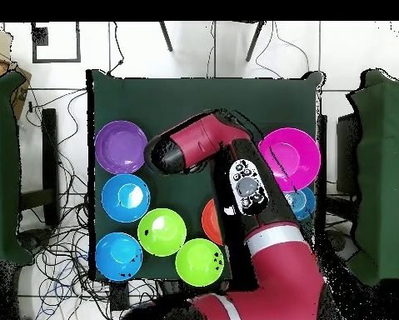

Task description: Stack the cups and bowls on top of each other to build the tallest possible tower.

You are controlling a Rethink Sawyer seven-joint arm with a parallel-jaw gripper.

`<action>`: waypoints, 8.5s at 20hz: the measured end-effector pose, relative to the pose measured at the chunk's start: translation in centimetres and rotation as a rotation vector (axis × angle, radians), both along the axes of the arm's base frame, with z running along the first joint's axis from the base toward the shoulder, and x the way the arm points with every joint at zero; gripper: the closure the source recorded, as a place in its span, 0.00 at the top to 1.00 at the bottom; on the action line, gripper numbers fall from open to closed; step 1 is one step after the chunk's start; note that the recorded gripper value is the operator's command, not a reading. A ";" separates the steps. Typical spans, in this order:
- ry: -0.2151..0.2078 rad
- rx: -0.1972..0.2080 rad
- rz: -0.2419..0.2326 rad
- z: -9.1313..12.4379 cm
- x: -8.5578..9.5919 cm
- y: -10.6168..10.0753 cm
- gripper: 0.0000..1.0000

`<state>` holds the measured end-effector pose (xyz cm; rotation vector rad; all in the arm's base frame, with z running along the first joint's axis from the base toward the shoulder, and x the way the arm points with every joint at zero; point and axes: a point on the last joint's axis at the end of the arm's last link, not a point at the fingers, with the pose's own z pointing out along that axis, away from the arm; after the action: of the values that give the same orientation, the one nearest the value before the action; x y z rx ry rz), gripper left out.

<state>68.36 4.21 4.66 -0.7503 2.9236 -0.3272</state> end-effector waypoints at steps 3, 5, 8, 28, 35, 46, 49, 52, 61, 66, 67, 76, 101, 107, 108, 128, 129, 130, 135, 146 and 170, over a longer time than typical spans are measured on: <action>-0.006 0.006 -0.016 1.6 -0.1 -0.3 1.00; -0.005 0.008 -0.021 2.0 -0.4 -0.5 1.00; 0.002 0.014 -0.028 2.2 -0.7 -0.5 1.00; 0.113 0.042 -0.095 -1.5 -4.9 -3.5 1.00; 0.127 -0.001 -0.215 -4.3 -6.2 -3.2 1.00; 0.138 0.011 -0.436 -6.2 -7.6 -5.4 1.00; 0.130 0.014 -0.453 -4.9 -7.5 -5.9 1.00; 0.116 0.009 -0.463 -3.0 -7.3 -6.2 1.00; 0.017 -0.025 -0.454 4.0 -6.0 -6.4 1.00; 0.006 -0.022 -0.476 5.8 -6.3 -6.5 1.00; 0.008 -0.019 -0.488 6.1 -6.6 -6.5 1.00; -0.105 0.103 -0.601 5.0 -9.7 -6.9 1.00; 0.028 0.140 -1.102 7.5 -20.8 -12.7 1.00; 0.067 0.156 -1.197 7.0 -23.2 -15.9 1.00; 0.071 0.157 -1.205 6.8 -23.4 -16.2 1.00; 0.218 0.181 -1.253 -0.1 -28.3 -17.8 1.00; 0.219 0.184 -1.250 -0.4 -28.4 -17.8 1.00; 0.219 0.185 -1.247 -0.5 -28.6 -17.8 1.00; 0.218 0.172 -1.197 -0.7 -29.4 -18.1 1.00; 0.180 0.176 -1.119 -1.0 -30.0 -19.2 1.00; 0.123 0.254 -1.056 -2.7 -29.2 -21.0 1.00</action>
<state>39.15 -16.81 1.99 0.8744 3.0911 0.0395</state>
